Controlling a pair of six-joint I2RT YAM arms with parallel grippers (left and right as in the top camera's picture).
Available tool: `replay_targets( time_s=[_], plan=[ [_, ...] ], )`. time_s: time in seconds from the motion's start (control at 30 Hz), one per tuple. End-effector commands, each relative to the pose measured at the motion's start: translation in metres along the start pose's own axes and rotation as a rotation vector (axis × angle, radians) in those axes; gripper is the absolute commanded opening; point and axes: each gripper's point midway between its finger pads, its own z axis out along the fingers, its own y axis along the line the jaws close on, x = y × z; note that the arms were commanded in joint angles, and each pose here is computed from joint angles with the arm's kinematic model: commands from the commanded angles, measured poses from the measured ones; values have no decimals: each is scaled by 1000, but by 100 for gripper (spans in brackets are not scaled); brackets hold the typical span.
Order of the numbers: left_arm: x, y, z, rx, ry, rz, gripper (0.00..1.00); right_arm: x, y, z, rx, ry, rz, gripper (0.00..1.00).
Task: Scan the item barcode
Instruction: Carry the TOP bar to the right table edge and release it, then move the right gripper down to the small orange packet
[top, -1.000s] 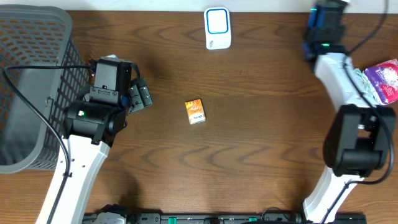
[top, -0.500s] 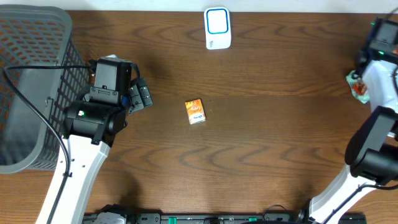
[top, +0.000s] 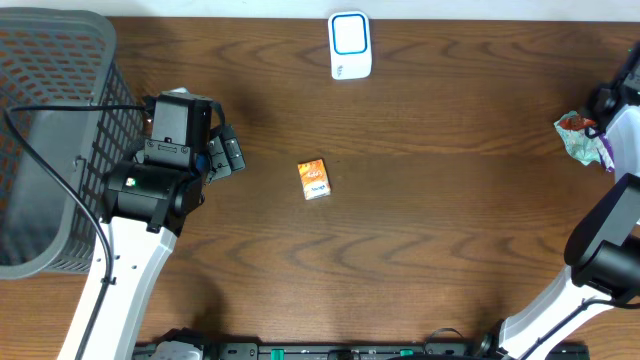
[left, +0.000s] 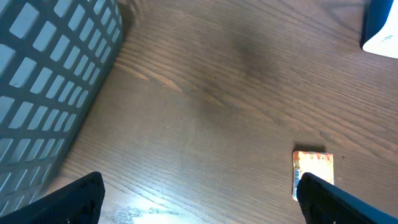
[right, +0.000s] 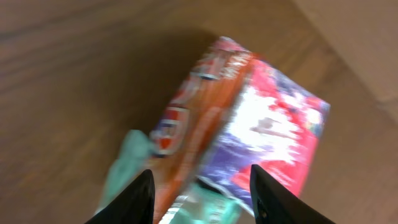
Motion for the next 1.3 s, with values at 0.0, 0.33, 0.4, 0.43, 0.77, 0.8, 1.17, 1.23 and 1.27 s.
replay_targets(
  time_s=[0.0,0.33,0.4,0.43,0.77,0.8,1.17,1.23,1.27],
  plan=[
    [-4,4,-4,-14,-20,-14,98,-19,30,-23,-108,-63,-10,44],
    [-4,4,-4,-14,-20,-14,98,-43,137,-125,-493,-176,-57,67],
    [-4,4,-4,-14,-20,-14,98,-30,174,-147,-662,-144,-102,72],
    [-4,4,-4,-14,-20,-14,98,-22,190,-158,-743,-123,-123,74],
    [-4,4,-4,-14,-20,-14,98,75,277,-221,-1002,147,-307,99],
    [-4,4,-4,-14,-20,-14,98,87,282,-225,-1008,173,-328,99],
    [-4,4,-4,-14,-20,-14,98,208,342,-259,-1105,299,-528,99],
    [-4,4,-4,-14,-20,-14,98,225,349,-264,-1113,327,-521,99],
    [-4,4,-4,-14,-20,-14,98,233,352,-265,-1115,340,-515,99]
  ],
)
